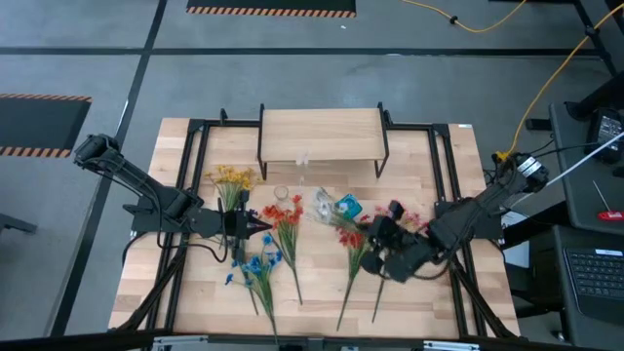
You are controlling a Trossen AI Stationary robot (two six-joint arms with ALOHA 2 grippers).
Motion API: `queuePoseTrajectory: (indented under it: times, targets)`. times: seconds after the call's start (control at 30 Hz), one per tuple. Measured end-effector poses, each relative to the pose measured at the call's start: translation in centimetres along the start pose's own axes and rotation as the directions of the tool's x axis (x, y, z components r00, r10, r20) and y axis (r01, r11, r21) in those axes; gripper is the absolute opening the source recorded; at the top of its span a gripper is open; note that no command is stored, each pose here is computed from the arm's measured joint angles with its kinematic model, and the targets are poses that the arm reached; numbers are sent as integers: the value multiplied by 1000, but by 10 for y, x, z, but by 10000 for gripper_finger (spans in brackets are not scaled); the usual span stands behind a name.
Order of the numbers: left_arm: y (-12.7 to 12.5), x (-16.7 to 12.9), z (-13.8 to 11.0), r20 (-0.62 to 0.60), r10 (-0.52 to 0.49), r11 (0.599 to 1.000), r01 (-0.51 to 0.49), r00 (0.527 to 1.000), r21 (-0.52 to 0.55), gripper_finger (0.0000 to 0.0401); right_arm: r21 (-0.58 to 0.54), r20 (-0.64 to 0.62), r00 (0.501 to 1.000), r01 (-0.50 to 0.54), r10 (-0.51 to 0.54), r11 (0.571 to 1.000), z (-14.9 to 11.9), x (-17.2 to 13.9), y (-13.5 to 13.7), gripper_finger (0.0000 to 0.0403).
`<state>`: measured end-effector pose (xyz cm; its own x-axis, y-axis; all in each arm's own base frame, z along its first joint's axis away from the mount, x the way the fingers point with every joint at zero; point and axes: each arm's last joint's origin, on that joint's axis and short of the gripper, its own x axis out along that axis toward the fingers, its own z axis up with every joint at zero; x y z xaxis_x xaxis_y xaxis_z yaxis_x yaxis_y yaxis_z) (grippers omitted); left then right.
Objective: Pick and place flowers into a vace then onto a shelf
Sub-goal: Put the white flowers into the blue vase
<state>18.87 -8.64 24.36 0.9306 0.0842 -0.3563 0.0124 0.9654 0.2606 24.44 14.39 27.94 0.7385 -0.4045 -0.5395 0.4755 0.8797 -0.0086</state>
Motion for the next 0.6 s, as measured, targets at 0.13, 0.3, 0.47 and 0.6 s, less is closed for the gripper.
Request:
queuePoseTrajectory:
  times: [0.13, 0.3, 0.47, 0.6]
  targets:
    - [0, 0, 0, 0, 0, 1000, 0, 1000, 0, 3, -11, -3, 1000, 12, -12, 1000, 17, 11, -15, 5]
    - [0, 0, 0, 0, 0, 1000, 0, 1000, 0, 3, -17, 35, 996, -86, 86, 996, 35, 23, -33, 5]
    - [0, 0, 0, 0, 0, 1000, 0, 1000, -1, 3, -40, 176, 967, -179, 184, 983, 39, 29, -59, 5]
    - [0, 0, 0, 0, 0, 1000, 0, 1000, -7, 3, -70, 328, 925, -179, 192, 981, 33, 29, -76, 5]
